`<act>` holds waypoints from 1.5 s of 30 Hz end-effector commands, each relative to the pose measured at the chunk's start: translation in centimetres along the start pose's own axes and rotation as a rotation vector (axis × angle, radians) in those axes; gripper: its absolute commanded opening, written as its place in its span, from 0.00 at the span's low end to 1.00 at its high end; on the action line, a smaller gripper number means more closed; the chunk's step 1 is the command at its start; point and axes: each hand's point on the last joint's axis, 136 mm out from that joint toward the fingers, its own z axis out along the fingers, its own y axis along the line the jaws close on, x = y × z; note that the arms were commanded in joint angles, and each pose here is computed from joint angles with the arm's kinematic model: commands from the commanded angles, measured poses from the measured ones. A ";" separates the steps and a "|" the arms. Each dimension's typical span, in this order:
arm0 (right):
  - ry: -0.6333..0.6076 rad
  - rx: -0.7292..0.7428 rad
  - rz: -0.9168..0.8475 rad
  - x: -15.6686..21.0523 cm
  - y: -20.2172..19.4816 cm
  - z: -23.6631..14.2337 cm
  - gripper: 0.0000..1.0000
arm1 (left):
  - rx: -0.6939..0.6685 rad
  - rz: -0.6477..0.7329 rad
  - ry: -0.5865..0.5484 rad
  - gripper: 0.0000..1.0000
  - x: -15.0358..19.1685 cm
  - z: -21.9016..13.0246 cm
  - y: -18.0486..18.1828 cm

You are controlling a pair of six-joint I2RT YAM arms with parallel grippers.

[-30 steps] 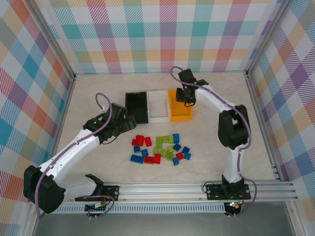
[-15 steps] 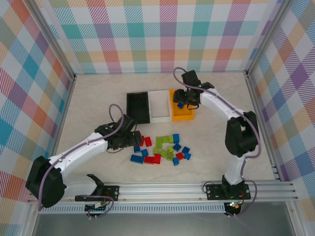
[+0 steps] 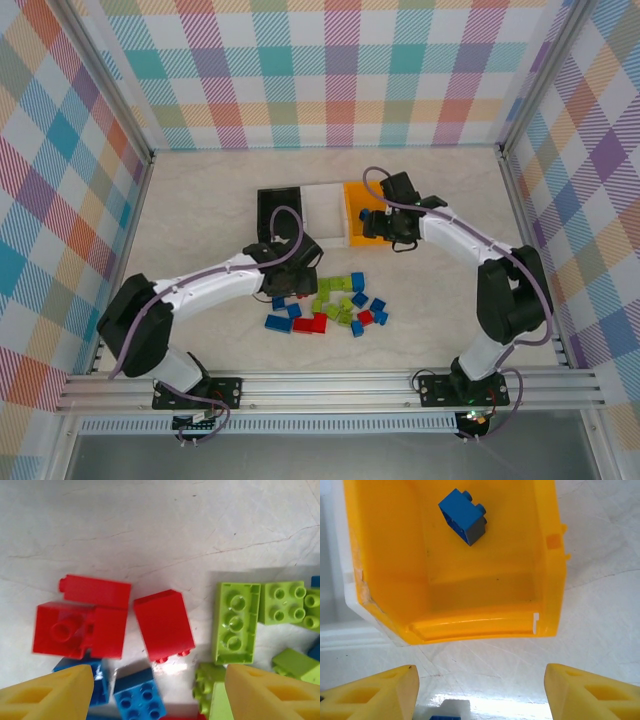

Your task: Sort the legos into containers by color

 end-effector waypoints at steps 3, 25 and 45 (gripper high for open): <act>-0.063 -0.014 0.014 -0.8 -0.4 -1.6 0.67 | 0.041 0.013 0.027 0.67 -0.1 1.1 -2.4; -0.081 -0.034 0.039 -1.3 -1.1 -2.0 0.67 | -0.190 0.047 0.075 0.52 0.1 5.5 1.4; -0.095 -0.031 0.062 -1.4 -1.4 -2.4 0.66 | -0.108 -0.151 -0.224 0.29 -11.7 -5.8 3.8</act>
